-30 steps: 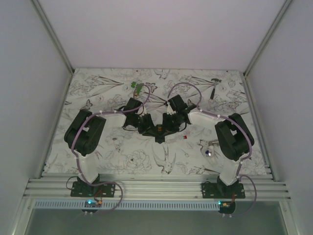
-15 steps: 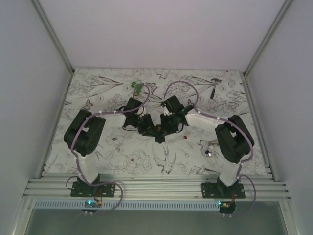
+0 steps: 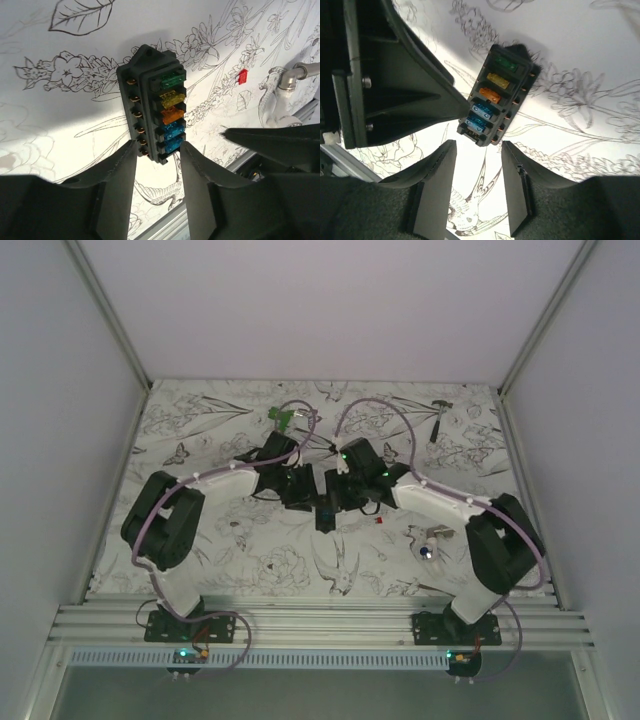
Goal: Snap on the fuse box
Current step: Install the fuse at the fuse box base, then adjust the fuse box base at the center of the board.
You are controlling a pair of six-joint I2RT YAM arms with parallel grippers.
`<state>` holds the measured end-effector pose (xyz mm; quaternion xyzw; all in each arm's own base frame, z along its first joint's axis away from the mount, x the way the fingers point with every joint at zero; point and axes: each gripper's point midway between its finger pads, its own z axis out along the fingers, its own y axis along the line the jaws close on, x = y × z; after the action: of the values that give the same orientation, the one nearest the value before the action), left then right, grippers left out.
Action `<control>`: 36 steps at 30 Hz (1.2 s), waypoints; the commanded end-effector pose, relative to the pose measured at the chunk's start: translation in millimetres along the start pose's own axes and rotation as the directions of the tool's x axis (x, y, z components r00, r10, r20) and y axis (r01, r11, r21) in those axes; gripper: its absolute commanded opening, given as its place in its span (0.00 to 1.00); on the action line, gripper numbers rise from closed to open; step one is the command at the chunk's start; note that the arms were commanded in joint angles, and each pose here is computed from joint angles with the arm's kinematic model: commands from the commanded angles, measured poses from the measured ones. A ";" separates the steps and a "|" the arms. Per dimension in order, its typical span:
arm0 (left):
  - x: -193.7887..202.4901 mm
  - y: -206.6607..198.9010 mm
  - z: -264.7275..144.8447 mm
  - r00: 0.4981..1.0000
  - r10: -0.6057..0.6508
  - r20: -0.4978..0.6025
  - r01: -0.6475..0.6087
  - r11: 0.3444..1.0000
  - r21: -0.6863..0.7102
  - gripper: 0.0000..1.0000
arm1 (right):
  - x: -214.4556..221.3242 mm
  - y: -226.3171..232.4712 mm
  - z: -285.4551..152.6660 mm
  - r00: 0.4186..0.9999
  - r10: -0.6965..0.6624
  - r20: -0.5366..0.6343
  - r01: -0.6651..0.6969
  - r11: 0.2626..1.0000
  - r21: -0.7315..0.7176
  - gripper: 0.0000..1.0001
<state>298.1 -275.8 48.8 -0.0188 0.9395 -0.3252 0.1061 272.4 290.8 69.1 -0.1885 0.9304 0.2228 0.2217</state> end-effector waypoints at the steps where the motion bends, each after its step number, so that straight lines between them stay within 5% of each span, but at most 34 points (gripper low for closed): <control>1: -0.7 0.1 -20.7 0.996 0.075 0.054 -0.072 0.996 -0.049 0.49 | -26.2 -20.9 -23.7 0.992 -0.015 0.129 0.007 0.998 0.063 0.48; 6: 24.9 4.5 -13.3 0.991 0.132 0.008 -0.130 0.983 -0.126 0.70 | -15.1 -65.2 -24.7 0.993 0.038 0.116 -0.056 0.985 0.160 0.56; 13: 24.6 8.5 -0.8 0.964 0.266 -0.022 -0.260 0.918 -0.300 0.77 | -7.0 -97.8 -31.4 0.989 0.077 0.125 -0.108 0.957 0.269 0.62; 27: 14.3 3.8 19.8 0.887 0.448 -0.110 -0.459 0.833 -0.310 0.64 | 8.4 -125.5 -41.4 0.987 0.100 0.123 -0.139 0.919 0.370 0.66; 36: -3.9 6.1 14.7 0.666 0.720 -0.197 -0.746 0.629 -0.220 0.49 | 18.8 -131.0 -40.6 0.990 0.106 0.089 -0.133 0.908 0.397 0.66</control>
<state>298.6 -286.0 35.5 0.2659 0.9370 -0.1300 0.1852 302.2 166.0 49.1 -0.0760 0.9579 0.0632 0.2697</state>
